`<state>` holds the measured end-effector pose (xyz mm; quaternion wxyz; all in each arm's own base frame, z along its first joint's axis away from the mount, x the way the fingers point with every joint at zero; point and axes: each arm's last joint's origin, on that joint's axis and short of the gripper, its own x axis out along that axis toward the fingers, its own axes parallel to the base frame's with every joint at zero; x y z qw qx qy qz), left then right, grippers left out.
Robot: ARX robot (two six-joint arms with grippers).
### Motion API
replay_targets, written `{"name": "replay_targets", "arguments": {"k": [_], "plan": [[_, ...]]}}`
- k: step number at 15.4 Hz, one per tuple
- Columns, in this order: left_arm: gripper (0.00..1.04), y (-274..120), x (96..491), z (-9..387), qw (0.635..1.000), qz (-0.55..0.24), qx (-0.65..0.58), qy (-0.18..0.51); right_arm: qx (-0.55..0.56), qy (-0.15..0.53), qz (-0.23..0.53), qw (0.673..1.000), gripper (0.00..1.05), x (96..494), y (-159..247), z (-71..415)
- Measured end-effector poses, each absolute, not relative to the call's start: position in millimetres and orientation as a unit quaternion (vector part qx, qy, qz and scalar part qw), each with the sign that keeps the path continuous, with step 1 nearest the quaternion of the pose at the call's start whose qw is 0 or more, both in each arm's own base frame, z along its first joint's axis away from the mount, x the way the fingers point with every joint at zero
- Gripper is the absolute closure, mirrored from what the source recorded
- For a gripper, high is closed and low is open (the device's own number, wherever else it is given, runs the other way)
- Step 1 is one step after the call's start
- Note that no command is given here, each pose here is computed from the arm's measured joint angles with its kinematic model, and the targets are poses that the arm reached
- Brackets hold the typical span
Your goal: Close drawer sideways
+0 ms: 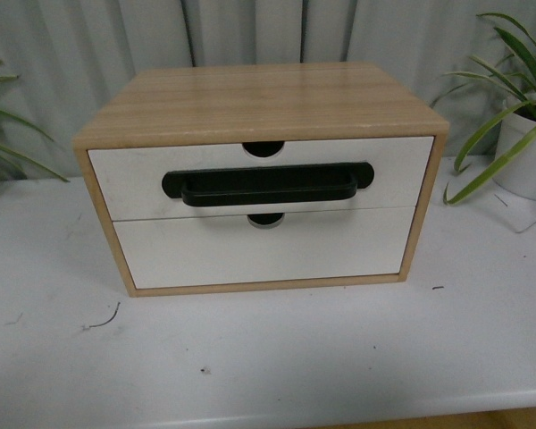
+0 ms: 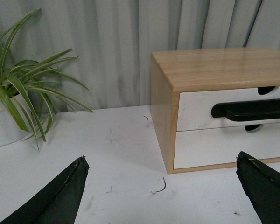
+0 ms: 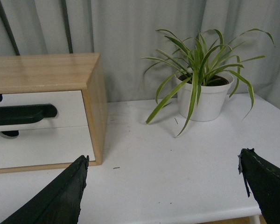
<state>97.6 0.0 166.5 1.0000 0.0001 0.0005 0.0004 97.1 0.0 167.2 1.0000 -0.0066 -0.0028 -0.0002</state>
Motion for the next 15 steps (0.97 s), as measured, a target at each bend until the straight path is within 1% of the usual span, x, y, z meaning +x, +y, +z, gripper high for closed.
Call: {"name": "replay_targets", "arguments": {"k": [15], "plan": [[0.07, 0.0, 97.6, 166.5, 1.000, 0.001, 0.000, 0.000, -0.007, -0.003, 0.000, 1.000, 0.06, 97.1, 0.0, 167.2]]}}
